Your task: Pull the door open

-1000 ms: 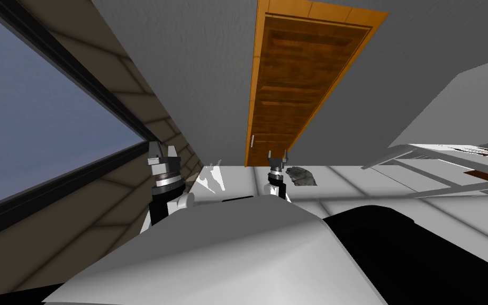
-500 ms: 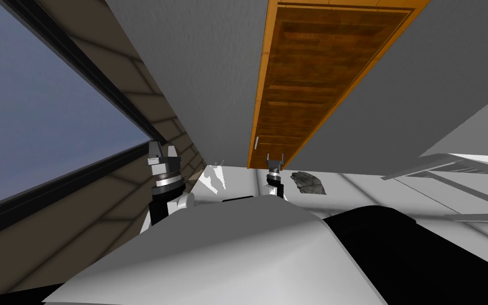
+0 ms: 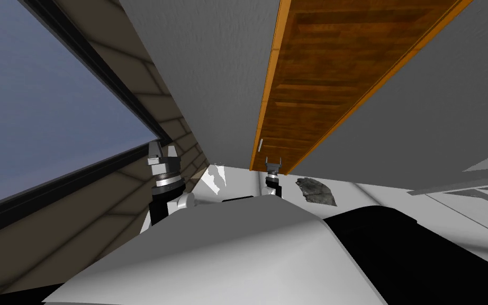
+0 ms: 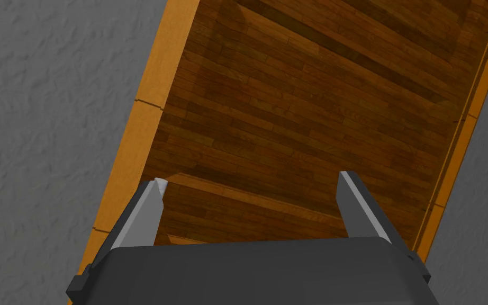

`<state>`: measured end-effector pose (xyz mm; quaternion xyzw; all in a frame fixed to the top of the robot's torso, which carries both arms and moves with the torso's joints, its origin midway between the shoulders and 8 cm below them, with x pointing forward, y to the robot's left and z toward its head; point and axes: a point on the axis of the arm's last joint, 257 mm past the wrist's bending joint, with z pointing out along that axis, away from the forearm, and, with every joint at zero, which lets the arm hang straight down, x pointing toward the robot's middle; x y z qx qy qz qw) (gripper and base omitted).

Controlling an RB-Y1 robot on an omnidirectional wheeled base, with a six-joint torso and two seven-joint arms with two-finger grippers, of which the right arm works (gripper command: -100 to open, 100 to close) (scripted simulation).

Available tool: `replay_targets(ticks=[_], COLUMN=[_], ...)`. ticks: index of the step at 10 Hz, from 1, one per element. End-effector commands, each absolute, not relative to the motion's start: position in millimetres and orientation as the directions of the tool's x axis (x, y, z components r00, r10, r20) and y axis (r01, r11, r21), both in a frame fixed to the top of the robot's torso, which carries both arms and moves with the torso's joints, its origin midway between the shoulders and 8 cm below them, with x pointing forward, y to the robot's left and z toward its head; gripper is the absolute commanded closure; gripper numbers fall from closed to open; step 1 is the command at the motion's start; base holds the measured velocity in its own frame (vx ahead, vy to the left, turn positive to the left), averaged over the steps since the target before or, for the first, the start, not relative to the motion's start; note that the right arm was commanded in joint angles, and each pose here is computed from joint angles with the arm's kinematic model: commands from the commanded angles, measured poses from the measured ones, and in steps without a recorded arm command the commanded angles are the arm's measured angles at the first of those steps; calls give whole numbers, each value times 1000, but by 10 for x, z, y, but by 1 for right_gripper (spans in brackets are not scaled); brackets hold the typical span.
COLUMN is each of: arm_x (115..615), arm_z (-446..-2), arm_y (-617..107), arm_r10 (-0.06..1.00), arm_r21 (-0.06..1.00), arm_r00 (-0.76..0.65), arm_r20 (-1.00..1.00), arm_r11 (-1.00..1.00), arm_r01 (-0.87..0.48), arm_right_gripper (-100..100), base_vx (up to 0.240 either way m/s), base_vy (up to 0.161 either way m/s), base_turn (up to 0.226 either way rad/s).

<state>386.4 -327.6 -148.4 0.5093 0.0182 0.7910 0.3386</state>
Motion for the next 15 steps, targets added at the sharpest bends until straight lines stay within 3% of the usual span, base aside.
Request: replay_targets(ticks=[1,15], arm_x=[3864,3734], arm_z=[-1641,-2849], arm_y=[-3343,-3749], arm_r10=[513,226], arm_r21=[343,137], arm_r00=[-244,-126], arm_r20=[823,966], arm_r11=[-792,-861], arm_r01=[-506,-490], arm_right_gripper=[-100,-100], base_vx=[89,78], base_vy=[-41,-48], base_turn=[154,133])
